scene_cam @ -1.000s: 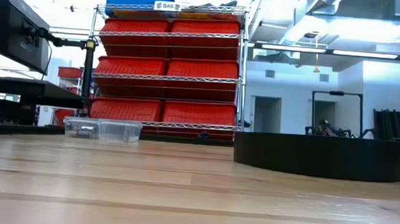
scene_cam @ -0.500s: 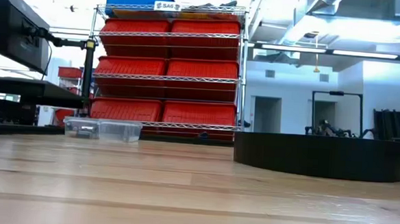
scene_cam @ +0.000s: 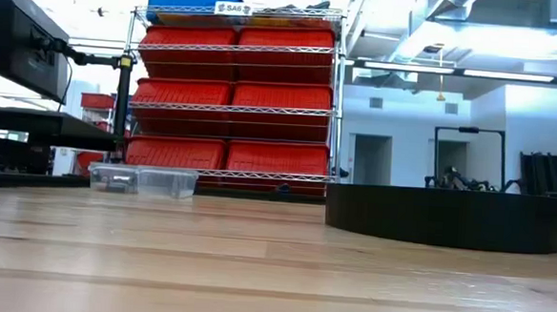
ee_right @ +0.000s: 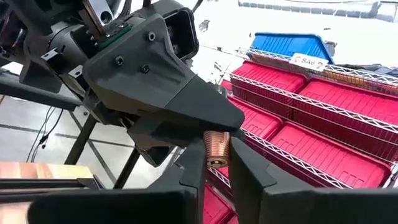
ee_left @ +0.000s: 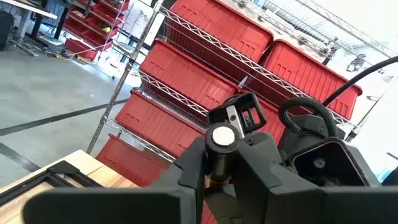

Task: Insert battery
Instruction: Insert the brown battery into the wall clock

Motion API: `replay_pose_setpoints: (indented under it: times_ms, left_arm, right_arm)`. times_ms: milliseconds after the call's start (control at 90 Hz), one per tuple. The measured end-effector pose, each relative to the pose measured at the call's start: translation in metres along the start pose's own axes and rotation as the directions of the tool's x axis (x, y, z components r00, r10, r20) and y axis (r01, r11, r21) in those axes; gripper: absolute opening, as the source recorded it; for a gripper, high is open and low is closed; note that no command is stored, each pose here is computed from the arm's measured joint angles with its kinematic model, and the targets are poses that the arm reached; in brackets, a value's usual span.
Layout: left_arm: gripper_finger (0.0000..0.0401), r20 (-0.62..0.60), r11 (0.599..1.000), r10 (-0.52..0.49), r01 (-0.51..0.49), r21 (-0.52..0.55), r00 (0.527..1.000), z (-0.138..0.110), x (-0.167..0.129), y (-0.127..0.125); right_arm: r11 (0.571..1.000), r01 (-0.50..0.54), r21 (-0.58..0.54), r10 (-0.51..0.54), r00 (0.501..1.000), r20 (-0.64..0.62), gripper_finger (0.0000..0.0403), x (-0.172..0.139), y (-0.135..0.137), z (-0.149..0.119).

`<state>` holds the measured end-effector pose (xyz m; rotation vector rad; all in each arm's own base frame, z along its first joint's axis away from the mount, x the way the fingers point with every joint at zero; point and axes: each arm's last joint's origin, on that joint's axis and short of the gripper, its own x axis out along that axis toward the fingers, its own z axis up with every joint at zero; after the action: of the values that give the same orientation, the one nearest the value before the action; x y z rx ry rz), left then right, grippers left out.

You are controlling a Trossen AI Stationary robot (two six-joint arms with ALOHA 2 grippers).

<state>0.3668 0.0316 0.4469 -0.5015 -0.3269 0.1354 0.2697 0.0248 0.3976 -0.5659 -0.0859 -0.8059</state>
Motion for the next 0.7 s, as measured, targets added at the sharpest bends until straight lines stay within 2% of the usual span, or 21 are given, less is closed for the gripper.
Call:
replay_pose_setpoints:
  times_ms: [211,367,544,700]
  left_arm:
    - [0.0041,-0.003,1.0,0.001,-0.001,0.013,1.0,0.0,0.0,0.001]
    - [0.0048,-0.015,0.994,-0.024,0.026,0.109,1.0,0.0,0.0,0.001]
    - [0.0101,-0.037,0.985,-0.026,0.032,0.169,0.999,0.003,-0.001,0.005]
    - [0.0143,-0.119,0.977,0.021,0.005,0.213,0.993,0.007,-0.007,0.013]
  right_arm:
    - [1.0,0.002,-0.003,-0.002,1.0,-0.009,0.0035,-0.001,0.0,0.0]
    - [1.0,0.001,-0.01,-0.001,1.0,-0.011,0.0035,-0.001,0.001,0.0]
    - [1.0,0.008,-0.009,-0.008,1.0,-0.018,0.0035,-0.001,0.0,-0.001]
    - [0.999,0.04,0.012,-0.039,0.999,-0.036,0.0035,-0.004,-0.004,0.003]
